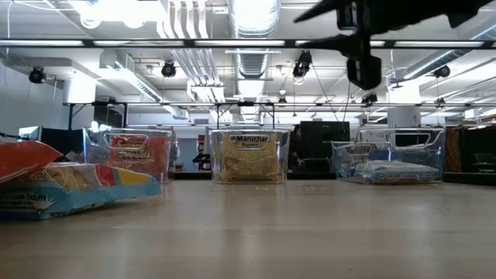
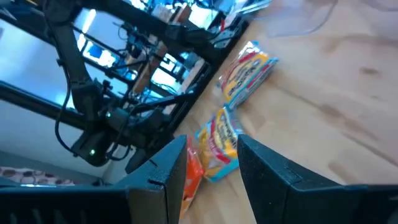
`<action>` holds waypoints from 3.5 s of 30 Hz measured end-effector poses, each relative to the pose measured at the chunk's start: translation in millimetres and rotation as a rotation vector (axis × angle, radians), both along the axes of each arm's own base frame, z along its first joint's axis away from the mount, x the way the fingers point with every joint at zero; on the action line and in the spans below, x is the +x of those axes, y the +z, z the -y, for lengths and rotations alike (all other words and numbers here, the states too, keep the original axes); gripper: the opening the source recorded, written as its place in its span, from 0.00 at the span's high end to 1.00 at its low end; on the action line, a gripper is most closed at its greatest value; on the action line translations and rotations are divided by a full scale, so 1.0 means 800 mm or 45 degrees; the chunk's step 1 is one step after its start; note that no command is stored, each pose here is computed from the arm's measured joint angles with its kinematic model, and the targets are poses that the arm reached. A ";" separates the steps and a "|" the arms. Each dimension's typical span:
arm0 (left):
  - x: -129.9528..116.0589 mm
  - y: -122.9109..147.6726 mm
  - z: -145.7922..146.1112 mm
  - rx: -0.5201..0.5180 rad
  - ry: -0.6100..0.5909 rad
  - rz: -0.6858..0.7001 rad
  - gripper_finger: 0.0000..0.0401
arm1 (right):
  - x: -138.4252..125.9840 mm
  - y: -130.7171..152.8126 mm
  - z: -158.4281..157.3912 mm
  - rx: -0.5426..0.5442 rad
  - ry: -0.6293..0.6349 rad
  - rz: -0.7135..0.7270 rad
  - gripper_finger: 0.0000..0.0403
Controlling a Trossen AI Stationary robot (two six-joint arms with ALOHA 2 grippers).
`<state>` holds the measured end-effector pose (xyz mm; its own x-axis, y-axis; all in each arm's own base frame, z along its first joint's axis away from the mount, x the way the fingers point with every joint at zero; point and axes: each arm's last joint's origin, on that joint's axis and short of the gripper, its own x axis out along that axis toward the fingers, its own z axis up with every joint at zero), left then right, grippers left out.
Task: Sort Maruchan noodles
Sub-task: Put the orange noodle pack into the left transparent bin
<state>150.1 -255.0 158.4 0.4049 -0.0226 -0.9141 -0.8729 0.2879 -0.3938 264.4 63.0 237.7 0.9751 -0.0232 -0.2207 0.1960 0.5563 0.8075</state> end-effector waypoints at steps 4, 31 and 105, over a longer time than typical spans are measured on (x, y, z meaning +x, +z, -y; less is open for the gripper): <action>0.000 0.000 0.000 -0.006 0.008 -0.001 0.33 | 0.033 0.003 -0.022 -0.009 0.059 -0.029 0.67; 0.011 -0.021 0.004 0.085 -0.006 0.140 0.33 | 0.202 -0.094 -0.159 0.330 0.494 -0.282 0.67; 0.102 -0.028 -0.030 0.181 -0.131 0.317 0.33 | 0.209 -0.134 -0.125 0.041 0.569 -0.534 0.66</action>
